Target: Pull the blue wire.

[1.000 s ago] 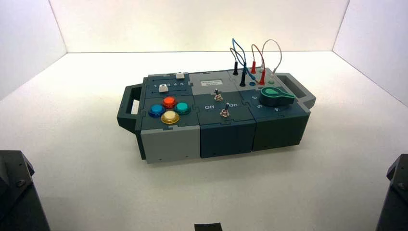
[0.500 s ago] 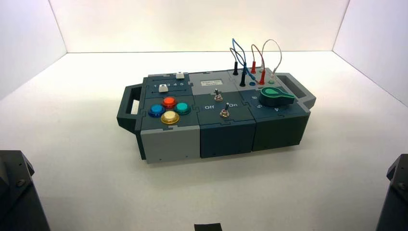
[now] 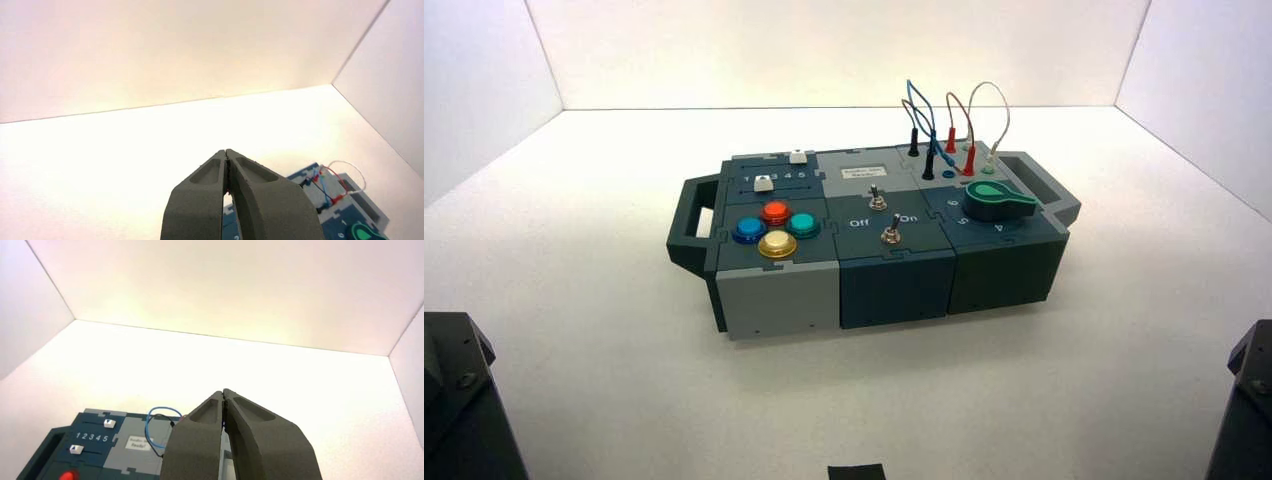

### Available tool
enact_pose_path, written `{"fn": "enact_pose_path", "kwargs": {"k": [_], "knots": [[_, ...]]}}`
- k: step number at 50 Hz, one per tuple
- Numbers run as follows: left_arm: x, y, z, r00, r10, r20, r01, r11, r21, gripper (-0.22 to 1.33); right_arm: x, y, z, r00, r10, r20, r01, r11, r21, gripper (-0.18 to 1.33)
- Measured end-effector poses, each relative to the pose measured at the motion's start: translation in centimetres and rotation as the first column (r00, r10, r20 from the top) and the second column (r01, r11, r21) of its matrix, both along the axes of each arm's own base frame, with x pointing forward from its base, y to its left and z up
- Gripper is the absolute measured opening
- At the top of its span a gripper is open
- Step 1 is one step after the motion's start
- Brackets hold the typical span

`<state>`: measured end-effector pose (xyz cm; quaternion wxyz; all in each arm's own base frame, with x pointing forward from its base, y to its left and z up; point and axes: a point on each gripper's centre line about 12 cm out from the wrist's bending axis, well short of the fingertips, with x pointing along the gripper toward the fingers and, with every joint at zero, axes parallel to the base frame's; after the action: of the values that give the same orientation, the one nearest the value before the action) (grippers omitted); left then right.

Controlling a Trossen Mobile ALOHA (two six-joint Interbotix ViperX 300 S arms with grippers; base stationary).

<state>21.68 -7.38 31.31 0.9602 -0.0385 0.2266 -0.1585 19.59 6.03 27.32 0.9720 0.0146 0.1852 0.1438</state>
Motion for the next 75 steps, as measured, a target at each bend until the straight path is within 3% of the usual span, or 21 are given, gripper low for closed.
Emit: {"fn": "enact_pose_path", "kwargs": {"k": [14,24,43,56,75], "knots": [[-2.9,1.8,-1.9,0.999,0.046,0.028,-0.045,0.999,-0.009,-0.16,-0.8,-0.2,-2.3,0.999,-0.001,-0.046,0.001,1.0,-0.011,-0.14],[-3.7,2.2,-3.8,0.998,0.056,0.006,-0.056,0.998,-0.002,-0.16,-0.4,-0.1,-2.9,0.998,-0.003,-0.062,0.002,1.0,-0.017,-0.14],[-2.5,2.4,-3.8,0.993,0.09,0.071,-0.089,0.996,-0.019,-0.16,-0.6,-0.2,-4.0,0.996,-0.004,-0.084,0.002,1.0,-0.024,-0.14],[-1.4,2.2,-4.9,0.995,0.092,0.031,-0.092,0.996,-0.004,-0.16,-0.5,-0.2,-4.4,0.996,-0.005,-0.094,0.002,1.0,-0.03,-0.14],[-0.2,2.0,-4.5,0.995,0.095,0.03,-0.095,0.995,-0.002,-0.16,-0.4,-0.2,-4.6,0.994,-0.005,-0.105,0.001,0.999,-0.035,-0.14]]}}
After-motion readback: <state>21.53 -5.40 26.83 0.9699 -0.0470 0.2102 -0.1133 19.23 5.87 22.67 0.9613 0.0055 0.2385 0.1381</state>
